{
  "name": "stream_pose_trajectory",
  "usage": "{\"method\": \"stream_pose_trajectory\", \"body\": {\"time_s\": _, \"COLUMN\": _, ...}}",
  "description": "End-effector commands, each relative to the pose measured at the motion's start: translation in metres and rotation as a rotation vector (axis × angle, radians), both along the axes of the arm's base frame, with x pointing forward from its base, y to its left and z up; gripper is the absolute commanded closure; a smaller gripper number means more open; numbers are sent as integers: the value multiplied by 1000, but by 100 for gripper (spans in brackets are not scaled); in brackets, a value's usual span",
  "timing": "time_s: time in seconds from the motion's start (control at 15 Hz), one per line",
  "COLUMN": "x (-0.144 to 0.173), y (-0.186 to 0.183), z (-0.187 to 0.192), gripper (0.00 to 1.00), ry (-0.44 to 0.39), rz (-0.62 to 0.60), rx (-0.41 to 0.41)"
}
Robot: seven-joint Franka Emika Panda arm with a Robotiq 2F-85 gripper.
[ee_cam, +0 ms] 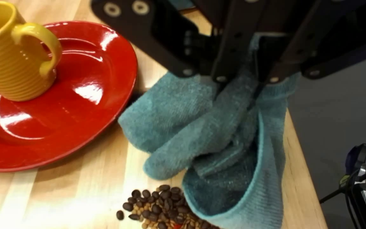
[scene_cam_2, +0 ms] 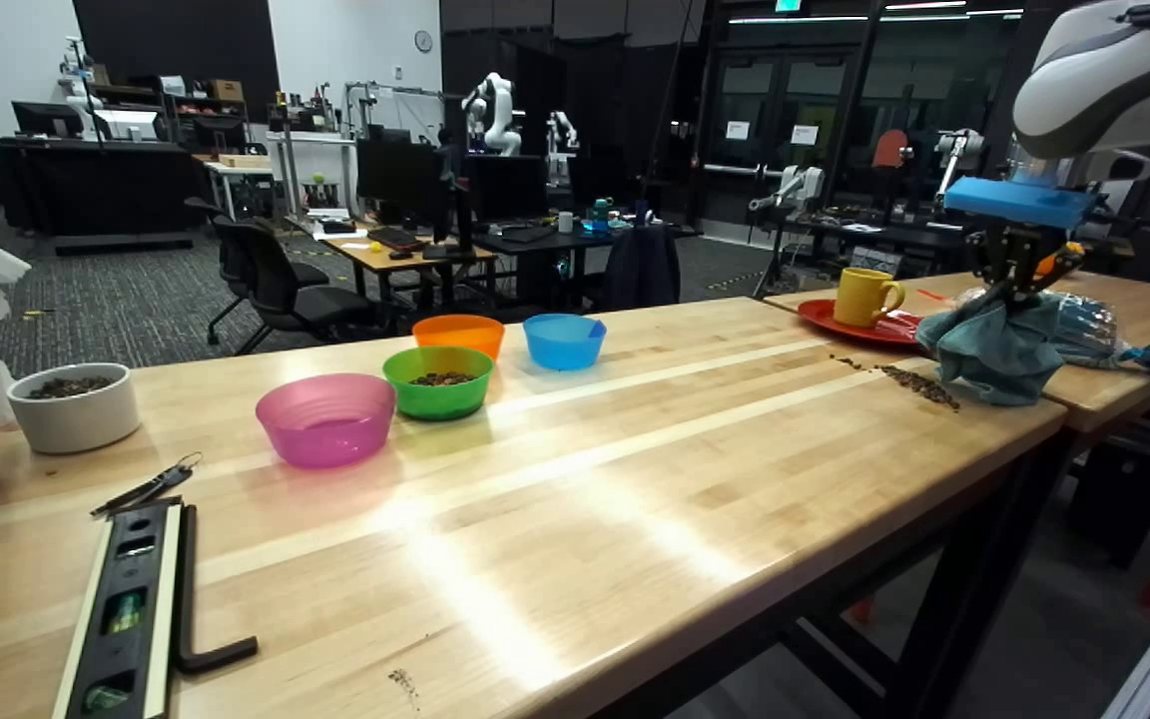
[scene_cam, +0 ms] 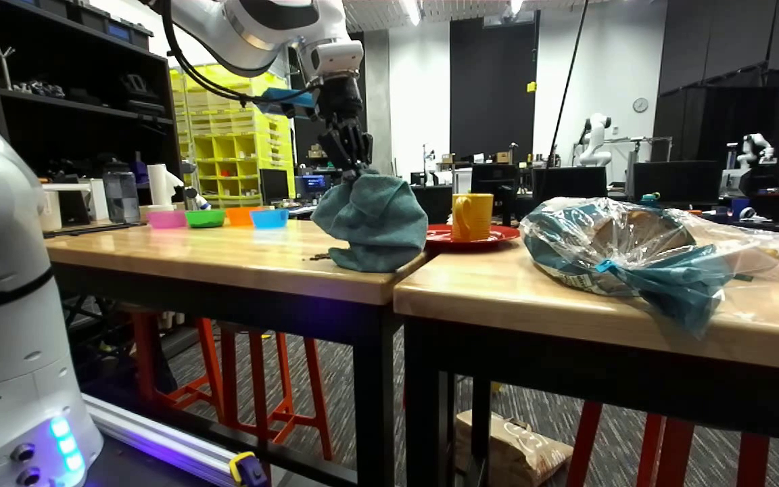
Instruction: Move the towel to the right then use it to wipe the counter.
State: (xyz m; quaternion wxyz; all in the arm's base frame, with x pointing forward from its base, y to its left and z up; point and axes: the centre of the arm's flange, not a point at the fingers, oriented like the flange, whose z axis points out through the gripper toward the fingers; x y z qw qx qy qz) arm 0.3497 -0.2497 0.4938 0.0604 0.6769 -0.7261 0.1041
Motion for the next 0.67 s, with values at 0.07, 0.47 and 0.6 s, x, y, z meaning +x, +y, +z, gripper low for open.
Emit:
{"method": "stream_pose_trajectory", "body": {"time_s": 0.07, "x": 1, "y": -7, "z": 0, "gripper": 44, "ry": -35, "rz": -7, "rx": 10}}
{"method": "stream_pose_trajectory", "body": {"time_s": 0.47, "x": -18, "y": -12, "z": 11, "gripper": 4, "ry": -97, "rz": 29, "rx": -11}}
{"method": "stream_pose_trajectory", "body": {"time_s": 0.6, "x": -14, "y": 4, "z": 39, "gripper": 0, "ry": -96, "rz": 130, "rx": -26}}
